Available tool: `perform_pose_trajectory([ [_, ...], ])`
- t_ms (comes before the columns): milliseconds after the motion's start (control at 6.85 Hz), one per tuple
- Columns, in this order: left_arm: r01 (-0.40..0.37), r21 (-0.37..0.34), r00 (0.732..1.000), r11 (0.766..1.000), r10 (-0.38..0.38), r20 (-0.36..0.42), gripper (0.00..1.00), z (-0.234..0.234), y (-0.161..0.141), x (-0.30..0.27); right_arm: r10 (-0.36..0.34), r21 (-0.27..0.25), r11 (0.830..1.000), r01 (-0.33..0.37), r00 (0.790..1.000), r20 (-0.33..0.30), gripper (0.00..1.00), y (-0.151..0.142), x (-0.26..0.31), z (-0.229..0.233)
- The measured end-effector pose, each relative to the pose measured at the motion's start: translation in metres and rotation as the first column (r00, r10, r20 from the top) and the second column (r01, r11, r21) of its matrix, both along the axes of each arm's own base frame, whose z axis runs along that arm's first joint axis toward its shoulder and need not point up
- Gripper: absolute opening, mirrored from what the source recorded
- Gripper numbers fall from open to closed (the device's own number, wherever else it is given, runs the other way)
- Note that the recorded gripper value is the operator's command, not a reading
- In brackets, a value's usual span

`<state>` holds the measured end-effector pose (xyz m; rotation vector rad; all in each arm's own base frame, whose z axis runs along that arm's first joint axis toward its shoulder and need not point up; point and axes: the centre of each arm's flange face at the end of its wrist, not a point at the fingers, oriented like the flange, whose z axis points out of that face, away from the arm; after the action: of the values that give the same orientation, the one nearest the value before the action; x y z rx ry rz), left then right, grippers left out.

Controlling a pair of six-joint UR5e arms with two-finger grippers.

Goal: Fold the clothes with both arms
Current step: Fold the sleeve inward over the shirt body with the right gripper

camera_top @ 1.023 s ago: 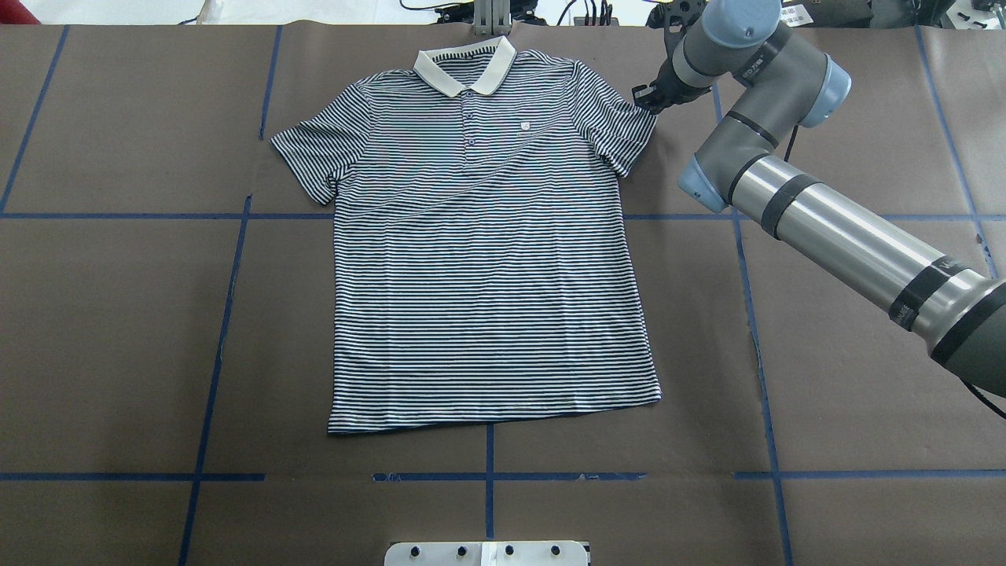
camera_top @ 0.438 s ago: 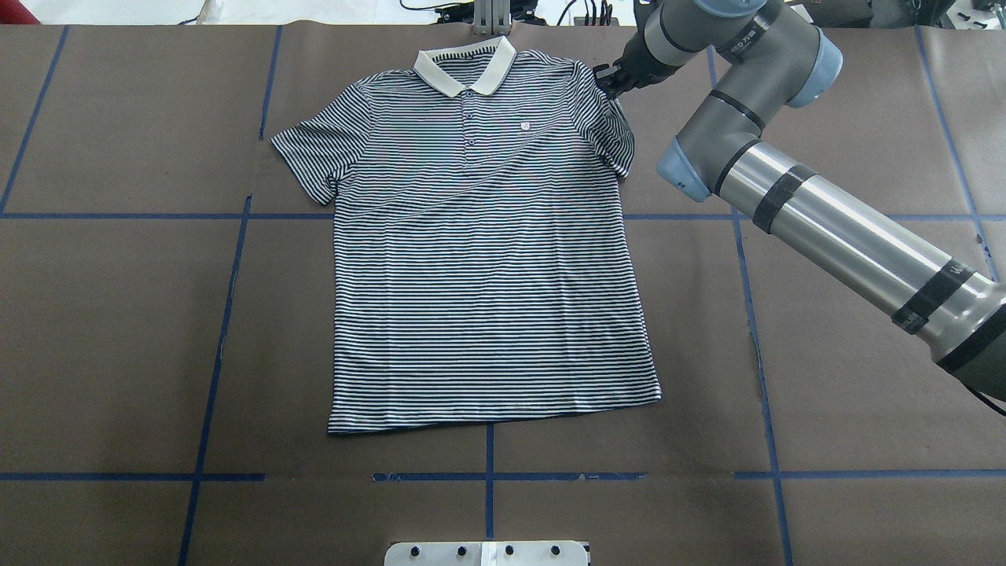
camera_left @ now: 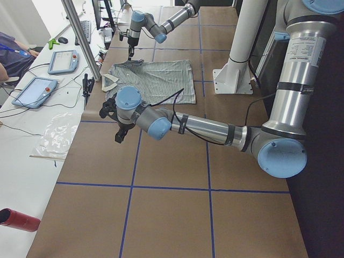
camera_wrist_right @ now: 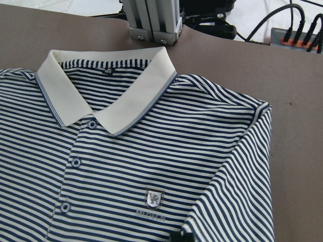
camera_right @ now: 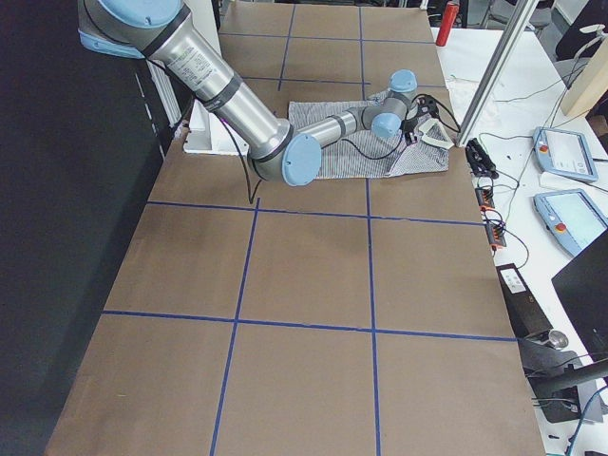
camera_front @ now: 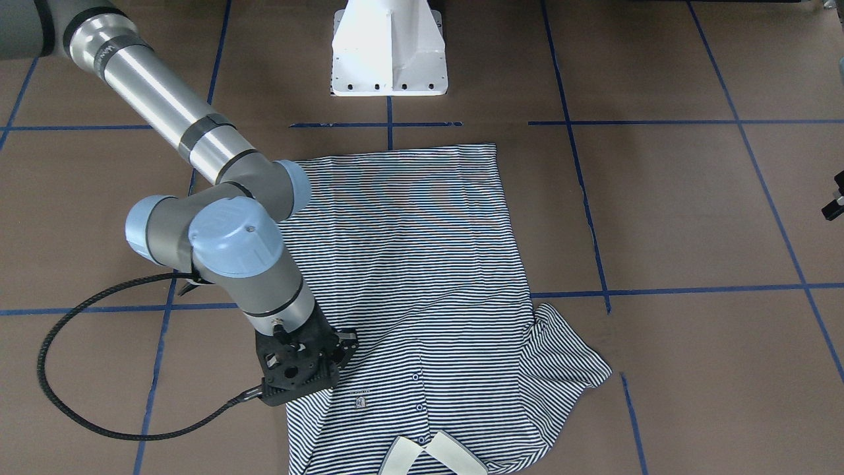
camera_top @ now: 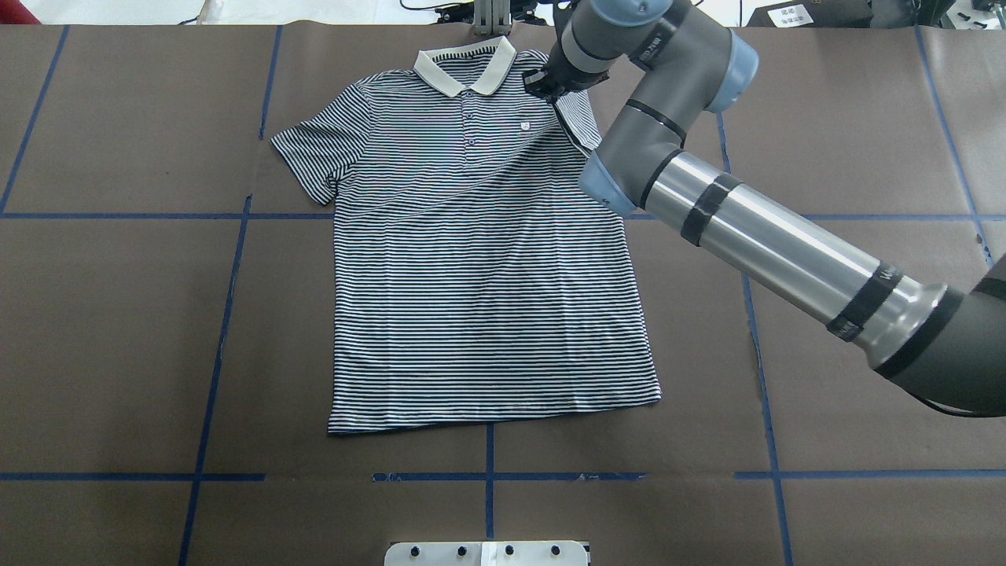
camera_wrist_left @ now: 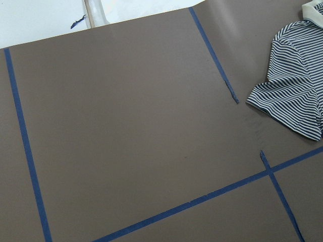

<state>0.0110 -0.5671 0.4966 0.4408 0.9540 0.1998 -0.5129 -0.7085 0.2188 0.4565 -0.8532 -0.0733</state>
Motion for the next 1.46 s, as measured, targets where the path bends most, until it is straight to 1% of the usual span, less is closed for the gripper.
perform_pose_trajectory([
  [146,0.000,-0.001,1.000,1.000,0.000,0.000,1.00,0.001,0.001,0.000,0.032,0.001,0.999,-0.032,0.998,-0.045,0.00,-0.008,-0.018,-0.010],
  [292,0.000,-0.002,1.000,1.000,0.000,0.000,1.00,0.001,0.002,0.000,0.050,0.003,0.999,-0.050,0.996,-0.071,0.99,-0.012,-0.026,-0.012],
  [584,0.001,0.000,1.000,1.000,-0.001,0.000,1.00,0.000,0.002,0.000,0.055,0.009,0.998,-0.055,0.995,-0.084,1.00,-0.009,-0.035,-0.013],
  [730,-0.005,0.009,1.000,1.000,0.005,0.001,1.00,-0.004,0.000,0.004,0.047,0.011,0.999,-0.046,0.996,-0.072,1.00,-0.006,-0.037,-0.016],
  [877,-0.020,0.018,1.000,1.000,0.020,-0.001,1.00,-0.014,-0.007,0.019,0.023,0.004,1.000,-0.022,0.999,-0.040,1.00,-0.002,-0.033,-0.023],
  [1023,-0.027,0.009,0.999,1.000,0.027,-0.019,1.00,-0.037,-0.018,0.044,-0.006,-0.003,1.000,0.006,1.000,0.003,1.00,0.007,-0.022,-0.021],
  [1169,-0.011,-0.025,0.999,1.000,0.010,-0.040,1.00,-0.069,-0.030,0.082,-0.022,-0.009,1.000,0.023,0.999,0.029,1.00,0.021,-0.006,-0.012],
  [1315,0.020,-0.068,0.998,0.997,-0.023,-0.050,1.00,-0.101,-0.039,0.127,-0.032,-0.029,0.999,0.033,0.999,0.028,1.00,0.032,0.012,-0.012],
  [1461,0.055,-0.105,0.997,0.993,-0.060,-0.054,1.00,-0.126,-0.043,0.168,-0.028,-0.072,0.997,0.028,1.000,0.003,1.00,0.038,0.040,-0.025],
])
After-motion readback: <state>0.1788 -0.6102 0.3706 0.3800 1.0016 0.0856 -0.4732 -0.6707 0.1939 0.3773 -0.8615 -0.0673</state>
